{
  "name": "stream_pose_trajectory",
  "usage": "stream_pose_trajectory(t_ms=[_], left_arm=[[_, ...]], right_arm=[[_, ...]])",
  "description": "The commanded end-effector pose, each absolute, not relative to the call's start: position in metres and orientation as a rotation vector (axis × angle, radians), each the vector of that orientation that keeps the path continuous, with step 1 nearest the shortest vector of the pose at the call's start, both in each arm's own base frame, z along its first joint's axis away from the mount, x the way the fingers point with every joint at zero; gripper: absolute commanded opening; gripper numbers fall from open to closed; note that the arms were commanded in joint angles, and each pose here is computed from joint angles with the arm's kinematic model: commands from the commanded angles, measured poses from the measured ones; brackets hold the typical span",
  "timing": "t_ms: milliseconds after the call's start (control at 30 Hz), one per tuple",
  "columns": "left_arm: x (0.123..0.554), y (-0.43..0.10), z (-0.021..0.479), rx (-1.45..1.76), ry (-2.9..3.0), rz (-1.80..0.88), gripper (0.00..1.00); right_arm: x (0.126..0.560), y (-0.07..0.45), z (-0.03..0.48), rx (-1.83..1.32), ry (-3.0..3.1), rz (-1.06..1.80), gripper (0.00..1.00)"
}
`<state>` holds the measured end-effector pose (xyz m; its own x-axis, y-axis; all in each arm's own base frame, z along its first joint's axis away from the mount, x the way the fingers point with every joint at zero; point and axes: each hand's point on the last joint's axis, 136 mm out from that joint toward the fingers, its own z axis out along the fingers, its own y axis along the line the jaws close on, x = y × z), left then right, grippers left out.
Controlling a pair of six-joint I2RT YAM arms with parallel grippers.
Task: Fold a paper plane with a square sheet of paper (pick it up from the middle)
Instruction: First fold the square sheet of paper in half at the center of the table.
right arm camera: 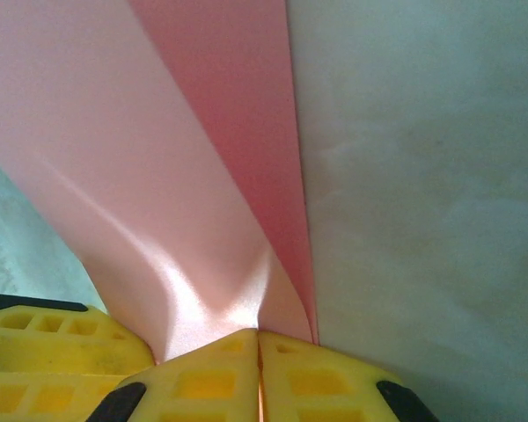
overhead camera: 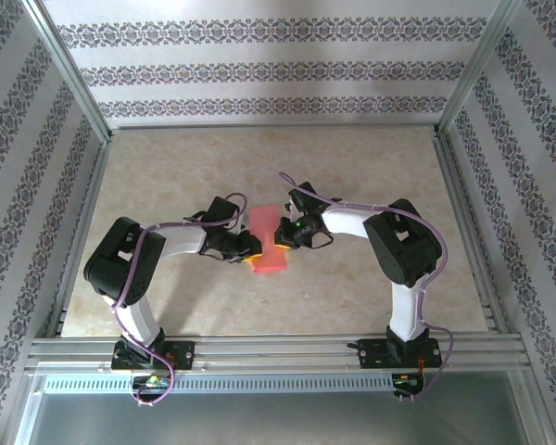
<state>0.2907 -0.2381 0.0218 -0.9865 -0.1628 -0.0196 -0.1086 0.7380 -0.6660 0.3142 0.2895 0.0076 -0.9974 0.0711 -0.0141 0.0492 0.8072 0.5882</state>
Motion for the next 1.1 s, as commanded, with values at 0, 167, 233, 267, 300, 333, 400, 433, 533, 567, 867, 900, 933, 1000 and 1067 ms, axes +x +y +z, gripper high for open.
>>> stream_pose_trajectory(t_ms=[0,167,233,267,300,333,400,433,533,567,867,900,933,1000,1067], left_arm=[[0.256,-0.202,0.009,-0.215,2.998,-0.912,0.24],[0.267,-0.201,0.049,-0.19,2.898,-0.957,0.24],[0.278,-0.218,0.067,-0.198,2.815,-1.058,0.24],[0.283,-0.229,0.073,-0.191,2.783,-1.096,0.24],[0.285,-0.239,0.076,-0.186,2.765,-1.125,0.24],[0.288,-0.249,0.077,-0.183,2.759,-1.147,0.24],[0.29,-0.26,0.07,-0.199,2.785,-1.14,0.24],[0.289,-0.263,0.063,-0.221,2.811,-1.116,0.23],[0.285,-0.267,0.045,-0.272,2.87,-1.085,0.23],[0.282,-0.266,0.04,-0.281,2.888,-1.076,0.23],[0.252,-0.248,0.007,-0.288,2.987,-0.992,0.22],[0.247,-0.244,0.004,-0.284,2.998,-0.983,0.22],[0.241,-0.24,0.0,-0.276,3.009,-0.971,0.22],[0.228,-0.23,-0.006,-0.274,3.033,-0.949,0.22],[0.218,-0.221,-0.008,-0.274,3.043,-0.94,0.23]], right_arm=[[0.267,0.219,-0.075,0.23,3.208,0.42,0.1],[0.268,0.218,-0.075,0.226,3.207,0.418,0.1],[0.269,0.219,-0.075,0.226,3.205,0.422,0.1],[0.268,0.219,-0.075,0.226,3.207,0.422,0.1],[0.268,0.219,-0.075,0.226,3.208,0.422,0.1],[0.269,0.22,-0.075,0.225,3.206,0.426,0.1],[0.268,0.22,-0.075,0.226,3.208,0.433,0.1],[0.268,0.221,-0.075,0.227,3.206,0.438,0.1],[0.268,0.221,-0.076,0.234,3.207,0.441,0.1],[0.268,0.221,-0.076,0.235,3.204,0.445,0.1],[0.265,0.219,-0.079,0.242,3.213,0.436,0.1],[0.265,0.219,-0.079,0.242,3.211,0.434,0.1],[0.265,0.218,-0.08,0.241,3.213,0.431,0.1],[0.265,0.218,-0.08,0.238,3.215,0.429,0.1],[0.265,0.218,-0.08,0.236,3.214,0.427,0.1]])
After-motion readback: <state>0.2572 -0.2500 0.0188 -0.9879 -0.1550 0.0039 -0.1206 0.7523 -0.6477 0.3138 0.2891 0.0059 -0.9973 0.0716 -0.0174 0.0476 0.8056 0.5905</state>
